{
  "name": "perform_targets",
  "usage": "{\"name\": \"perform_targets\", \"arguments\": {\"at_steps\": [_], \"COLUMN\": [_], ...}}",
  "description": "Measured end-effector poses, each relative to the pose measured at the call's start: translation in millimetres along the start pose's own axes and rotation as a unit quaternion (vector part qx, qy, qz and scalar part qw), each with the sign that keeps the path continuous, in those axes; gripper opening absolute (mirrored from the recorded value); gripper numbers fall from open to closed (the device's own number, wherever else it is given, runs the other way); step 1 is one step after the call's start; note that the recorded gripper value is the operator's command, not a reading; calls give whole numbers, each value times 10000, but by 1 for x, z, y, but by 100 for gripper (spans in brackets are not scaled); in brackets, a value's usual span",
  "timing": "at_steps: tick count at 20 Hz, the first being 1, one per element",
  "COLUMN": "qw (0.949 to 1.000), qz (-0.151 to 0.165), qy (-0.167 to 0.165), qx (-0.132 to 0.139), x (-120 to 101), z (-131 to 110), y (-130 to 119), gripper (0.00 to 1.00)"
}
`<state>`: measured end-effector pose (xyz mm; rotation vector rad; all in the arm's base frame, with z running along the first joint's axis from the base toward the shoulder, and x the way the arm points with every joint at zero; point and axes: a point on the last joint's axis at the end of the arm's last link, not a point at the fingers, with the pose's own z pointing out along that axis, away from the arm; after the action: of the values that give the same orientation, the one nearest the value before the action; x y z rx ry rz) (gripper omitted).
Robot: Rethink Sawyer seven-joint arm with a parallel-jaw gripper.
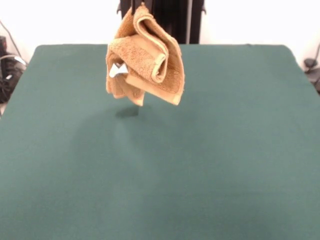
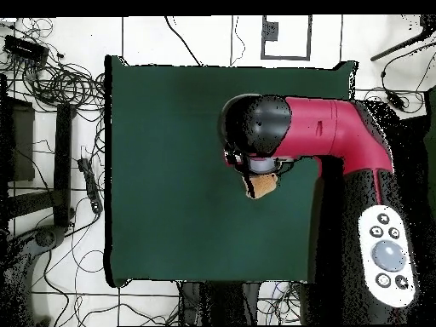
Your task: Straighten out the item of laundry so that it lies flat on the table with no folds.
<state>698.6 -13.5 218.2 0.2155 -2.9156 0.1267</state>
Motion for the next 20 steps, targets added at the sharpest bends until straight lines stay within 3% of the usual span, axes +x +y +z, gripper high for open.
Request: {"name": "perform_targets", "arguments": {"at_steps": [12,16,19,20], "qw": [9996,9982,9946,9913], "qz": [-3,-106,-259,-369], "qy": [-185,-358,-620,-797], "qx": [214,466,790,985], "x": [-12,-18,-25,-29], "z": [-4,3,8,9], "y": [-12,-15,-17,-16], "gripper": [0,0,0,0]}}
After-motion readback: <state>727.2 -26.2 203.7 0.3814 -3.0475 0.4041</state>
